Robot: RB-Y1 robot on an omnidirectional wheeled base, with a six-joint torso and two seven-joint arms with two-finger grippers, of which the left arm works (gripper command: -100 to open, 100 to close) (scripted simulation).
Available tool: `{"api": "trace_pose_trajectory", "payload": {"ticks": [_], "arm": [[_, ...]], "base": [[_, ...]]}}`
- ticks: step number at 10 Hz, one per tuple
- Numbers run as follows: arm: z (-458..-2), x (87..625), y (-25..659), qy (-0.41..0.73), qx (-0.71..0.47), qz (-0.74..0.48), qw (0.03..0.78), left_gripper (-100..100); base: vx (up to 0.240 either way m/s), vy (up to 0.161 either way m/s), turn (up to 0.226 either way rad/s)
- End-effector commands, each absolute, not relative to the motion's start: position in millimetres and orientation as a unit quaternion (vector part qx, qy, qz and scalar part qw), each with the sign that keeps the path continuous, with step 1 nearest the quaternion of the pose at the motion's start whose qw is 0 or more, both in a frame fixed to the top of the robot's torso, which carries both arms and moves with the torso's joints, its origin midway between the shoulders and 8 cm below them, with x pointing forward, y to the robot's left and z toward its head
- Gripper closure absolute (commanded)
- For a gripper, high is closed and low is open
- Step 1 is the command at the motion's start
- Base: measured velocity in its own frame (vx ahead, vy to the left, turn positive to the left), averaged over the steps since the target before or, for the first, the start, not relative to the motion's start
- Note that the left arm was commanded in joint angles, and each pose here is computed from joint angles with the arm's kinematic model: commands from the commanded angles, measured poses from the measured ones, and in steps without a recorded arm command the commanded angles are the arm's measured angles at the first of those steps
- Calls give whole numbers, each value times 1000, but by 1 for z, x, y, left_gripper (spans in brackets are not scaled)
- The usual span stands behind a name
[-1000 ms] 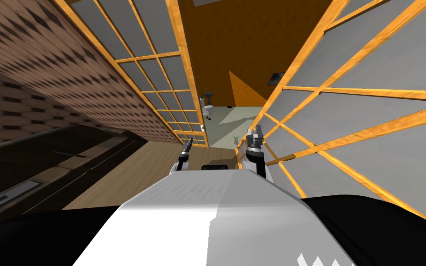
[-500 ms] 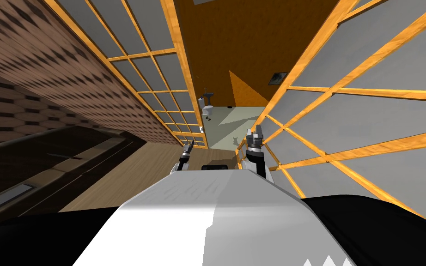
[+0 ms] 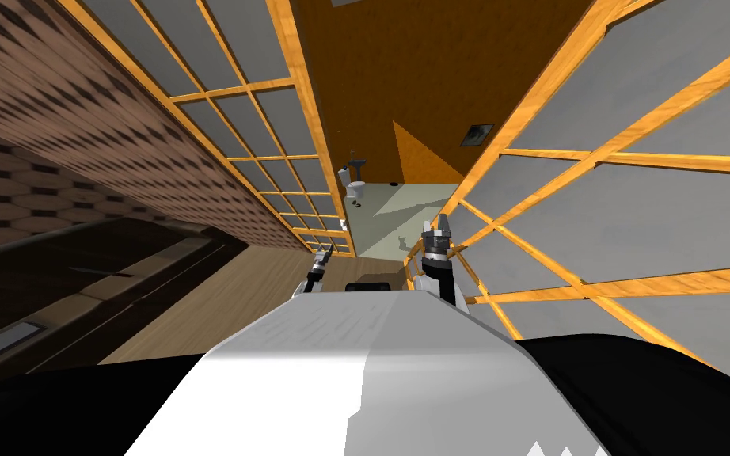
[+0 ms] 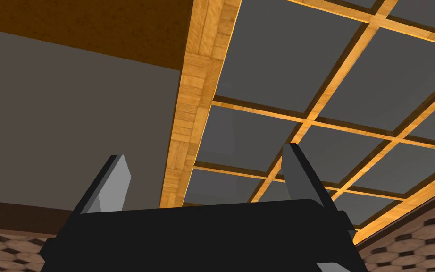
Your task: Pull the door open
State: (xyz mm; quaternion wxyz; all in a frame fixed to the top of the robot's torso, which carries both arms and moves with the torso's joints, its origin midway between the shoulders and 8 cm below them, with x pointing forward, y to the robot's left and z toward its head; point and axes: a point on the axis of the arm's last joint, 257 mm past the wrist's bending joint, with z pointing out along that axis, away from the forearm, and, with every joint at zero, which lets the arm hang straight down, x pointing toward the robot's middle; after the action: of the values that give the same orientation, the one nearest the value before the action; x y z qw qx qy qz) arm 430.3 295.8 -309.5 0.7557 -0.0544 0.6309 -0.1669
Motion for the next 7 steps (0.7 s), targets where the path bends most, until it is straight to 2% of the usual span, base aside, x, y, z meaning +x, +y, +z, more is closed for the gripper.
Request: {"api": "trace_pose_trajectory", "payload": {"ticks": [1, 7], "arm": [[-321, 429, 298, 641, -43, -153, 751, -100], [-354, 423, 306, 669, -5, -112, 735, -100]], "base": [[97, -39, 10], [98, -27, 5]]}}
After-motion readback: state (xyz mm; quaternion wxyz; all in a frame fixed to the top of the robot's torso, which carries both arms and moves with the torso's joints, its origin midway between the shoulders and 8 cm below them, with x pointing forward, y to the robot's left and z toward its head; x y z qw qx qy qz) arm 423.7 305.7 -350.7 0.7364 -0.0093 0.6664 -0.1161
